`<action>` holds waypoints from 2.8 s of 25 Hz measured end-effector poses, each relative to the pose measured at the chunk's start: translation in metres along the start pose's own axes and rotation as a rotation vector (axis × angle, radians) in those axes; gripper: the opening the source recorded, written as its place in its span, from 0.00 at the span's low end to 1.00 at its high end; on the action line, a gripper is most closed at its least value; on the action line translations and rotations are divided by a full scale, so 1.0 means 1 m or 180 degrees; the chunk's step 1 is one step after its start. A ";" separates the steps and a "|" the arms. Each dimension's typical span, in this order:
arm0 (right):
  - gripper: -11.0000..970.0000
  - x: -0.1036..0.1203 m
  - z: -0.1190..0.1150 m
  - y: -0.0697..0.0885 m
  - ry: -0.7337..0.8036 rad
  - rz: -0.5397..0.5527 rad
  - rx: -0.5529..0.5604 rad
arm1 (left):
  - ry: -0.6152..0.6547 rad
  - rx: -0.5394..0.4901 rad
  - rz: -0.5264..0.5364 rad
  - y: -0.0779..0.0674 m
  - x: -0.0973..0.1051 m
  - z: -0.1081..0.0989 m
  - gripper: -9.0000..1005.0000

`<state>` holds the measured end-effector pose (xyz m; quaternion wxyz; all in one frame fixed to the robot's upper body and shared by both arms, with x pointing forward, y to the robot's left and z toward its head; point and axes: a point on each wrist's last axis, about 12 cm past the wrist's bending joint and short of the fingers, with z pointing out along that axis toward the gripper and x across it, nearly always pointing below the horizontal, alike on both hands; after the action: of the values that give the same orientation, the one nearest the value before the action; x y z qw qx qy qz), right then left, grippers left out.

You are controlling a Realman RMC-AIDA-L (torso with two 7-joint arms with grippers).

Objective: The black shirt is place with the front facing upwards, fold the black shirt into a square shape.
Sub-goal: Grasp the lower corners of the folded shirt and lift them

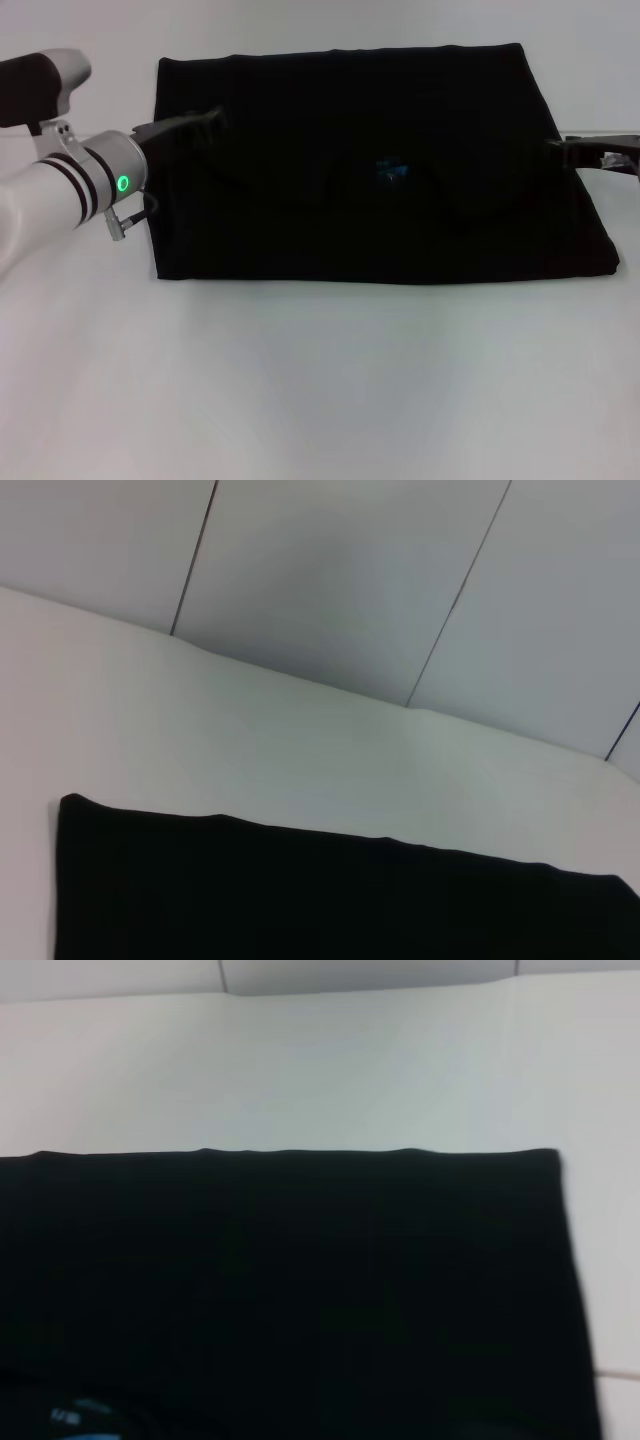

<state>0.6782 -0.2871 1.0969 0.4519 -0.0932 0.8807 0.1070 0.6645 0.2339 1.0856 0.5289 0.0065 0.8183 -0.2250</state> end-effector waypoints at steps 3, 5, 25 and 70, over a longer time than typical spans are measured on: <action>0.34 0.001 -0.005 -0.005 -0.0053 0.0012 0.0026 | -0.0036 0.0117 -0.0081 0.004 -0.005 -0.005 0.26; 0.38 0.001 -0.011 -0.010 -0.0109 0.0053 0.0016 | -0.0051 0.0268 -0.0148 0.007 -0.010 -0.011 0.34; 0.75 0.018 -0.092 -0.046 0.0255 0.0944 -0.1263 | 0.0248 0.1344 0.0178 0.051 0.003 -0.115 0.73; 0.74 0.003 -0.087 -0.052 0.0177 0.1192 -0.1064 | 0.1239 0.0418 0.0974 0.053 0.044 -0.072 0.47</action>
<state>0.6227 -0.3609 1.1389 0.3782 -0.0048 0.8648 0.3304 0.5965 0.2984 1.0531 0.3878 0.2078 0.8778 -0.1895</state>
